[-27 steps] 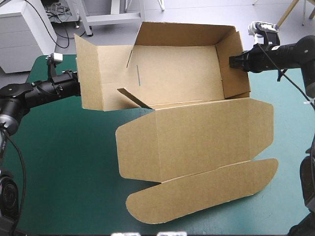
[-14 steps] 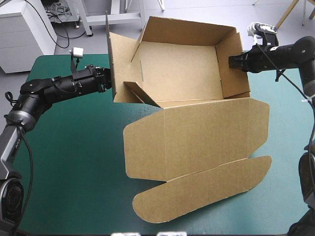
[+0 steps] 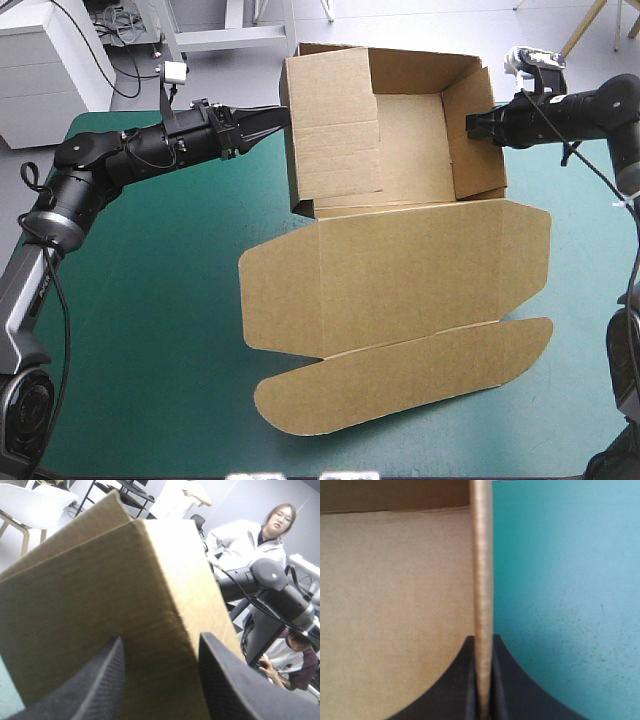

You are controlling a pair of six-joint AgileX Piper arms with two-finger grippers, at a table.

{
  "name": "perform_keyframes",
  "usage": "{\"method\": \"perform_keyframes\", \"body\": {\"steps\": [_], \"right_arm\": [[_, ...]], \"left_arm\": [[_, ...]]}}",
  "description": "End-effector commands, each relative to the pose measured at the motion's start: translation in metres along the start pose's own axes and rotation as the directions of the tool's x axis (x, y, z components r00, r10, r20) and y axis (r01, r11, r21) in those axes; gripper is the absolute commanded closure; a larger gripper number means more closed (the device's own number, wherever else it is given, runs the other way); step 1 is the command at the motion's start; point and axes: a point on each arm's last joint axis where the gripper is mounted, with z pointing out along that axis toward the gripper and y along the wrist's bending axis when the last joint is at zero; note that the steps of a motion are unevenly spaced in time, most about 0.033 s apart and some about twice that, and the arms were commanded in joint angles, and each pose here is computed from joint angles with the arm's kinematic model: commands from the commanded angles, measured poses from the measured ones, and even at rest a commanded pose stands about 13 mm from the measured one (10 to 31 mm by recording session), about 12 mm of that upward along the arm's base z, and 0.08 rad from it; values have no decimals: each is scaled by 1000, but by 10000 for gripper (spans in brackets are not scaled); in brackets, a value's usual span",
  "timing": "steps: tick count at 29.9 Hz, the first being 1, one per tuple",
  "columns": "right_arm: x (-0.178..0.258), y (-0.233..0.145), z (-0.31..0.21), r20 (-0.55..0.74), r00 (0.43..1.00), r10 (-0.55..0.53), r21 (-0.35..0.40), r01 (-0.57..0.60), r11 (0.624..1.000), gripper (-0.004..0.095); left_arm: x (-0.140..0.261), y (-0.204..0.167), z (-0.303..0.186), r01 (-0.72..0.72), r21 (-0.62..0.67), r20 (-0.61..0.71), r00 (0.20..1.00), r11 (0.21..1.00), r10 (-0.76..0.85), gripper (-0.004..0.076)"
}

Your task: Fold the box

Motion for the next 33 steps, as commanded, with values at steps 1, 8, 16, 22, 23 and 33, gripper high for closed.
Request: {"method": "perform_keyframes", "body": {"steps": [1,8,16,22,23,33], "right_arm": [[-14,19,-26,119,993,1,-39,4,999,927],[-14,19,-26,121,993,8,-39,-3,999,927],[-15,19,-25,120,992,48,-40,-44,998,927],[-15,19,-25,121,990,77,-42,-72,996,926],[-15,19,-25,121,989,82,-43,-77,996,926],[-18,23,-26,146,982,122,-88,-110,990,926]], "left_arm": [[-14,-27,-1,-46,8,74,996,999,45,393],[-13,-38,11,-111,-74,-9,994,991,110,285],[-17,-51,15,-236,-326,-213,962,915,171,285],[-19,-52,17,-249,-385,-244,956,889,162,285],[-19,-51,18,-245,-391,-252,956,887,153,285],[-19,-52,34,-205,-370,-316,945,906,85,291]]}}
